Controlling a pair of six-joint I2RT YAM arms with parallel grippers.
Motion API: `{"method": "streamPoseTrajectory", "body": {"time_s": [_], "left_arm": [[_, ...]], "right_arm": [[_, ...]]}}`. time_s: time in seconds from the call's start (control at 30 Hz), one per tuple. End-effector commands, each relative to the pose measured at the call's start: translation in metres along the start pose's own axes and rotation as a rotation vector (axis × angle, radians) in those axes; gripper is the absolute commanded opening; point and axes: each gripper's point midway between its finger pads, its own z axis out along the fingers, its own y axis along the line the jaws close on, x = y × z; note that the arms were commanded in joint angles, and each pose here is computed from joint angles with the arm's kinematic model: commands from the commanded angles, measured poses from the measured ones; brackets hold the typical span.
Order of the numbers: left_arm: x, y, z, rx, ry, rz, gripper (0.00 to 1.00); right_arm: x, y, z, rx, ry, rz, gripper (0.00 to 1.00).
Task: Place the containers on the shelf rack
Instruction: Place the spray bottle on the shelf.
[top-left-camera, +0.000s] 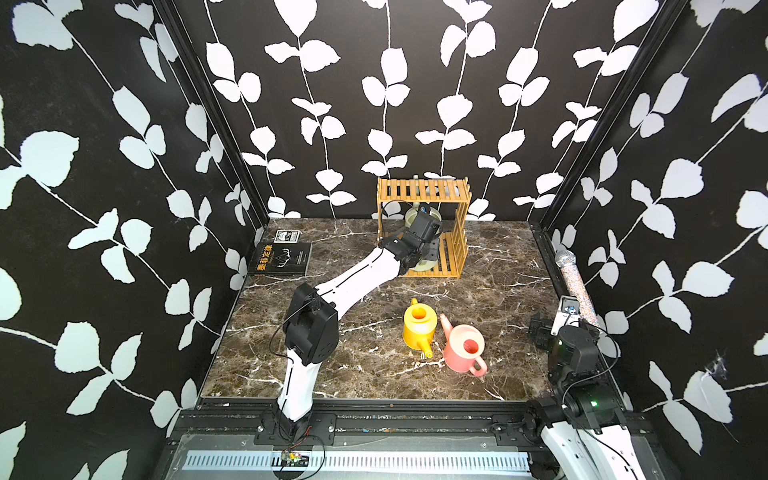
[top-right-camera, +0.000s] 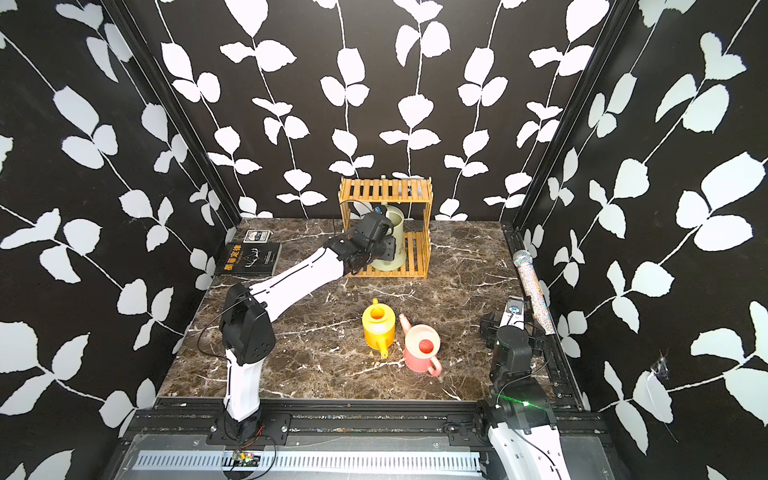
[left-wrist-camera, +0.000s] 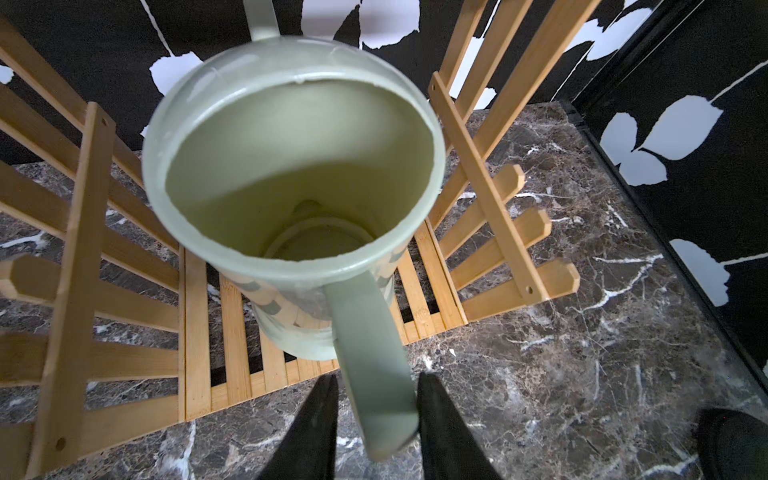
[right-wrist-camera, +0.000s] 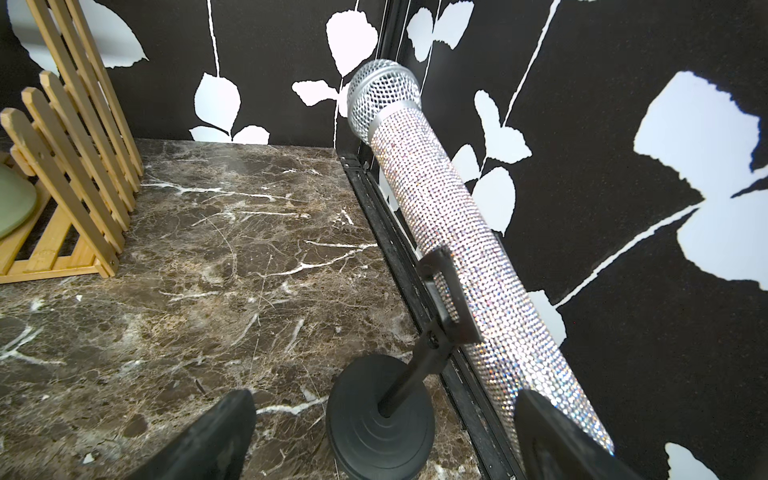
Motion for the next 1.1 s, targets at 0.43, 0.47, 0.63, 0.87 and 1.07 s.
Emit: {"method": "streamPoseTrajectory", "body": {"time_s": [0.43,0.47,0.63,0.87,1.07], "left_arm": [[-0.011,0.001,-0.022,0.009,-0.021,-0.005,0.47],[-0.012,0.002,-0.024,0.010,-0.022,-0.005,0.48],[-0.013,0.005,-0.039,0.016,-0.025,0.016,0.53],[-0.011,0.017,-0.063,-0.007,-0.029,0.100,0.59],[-0.008,0.034,-0.087,-0.034,-0.037,0.193,0.64]], "right_arm": [[-0.006,0.000,0.000,-0.002,-0.030,0.015,0.99],[-0.006,0.000,-0.001,-0.001,-0.030,0.015,0.99],[-0.006,0.000,0.000,0.000,-0.028,0.016,0.99],[-0.006,0.001,-0.001,-0.012,-0.029,0.014,0.99],[-0.005,0.004,-0.002,-0.028,-0.028,0.012,0.99]]}}
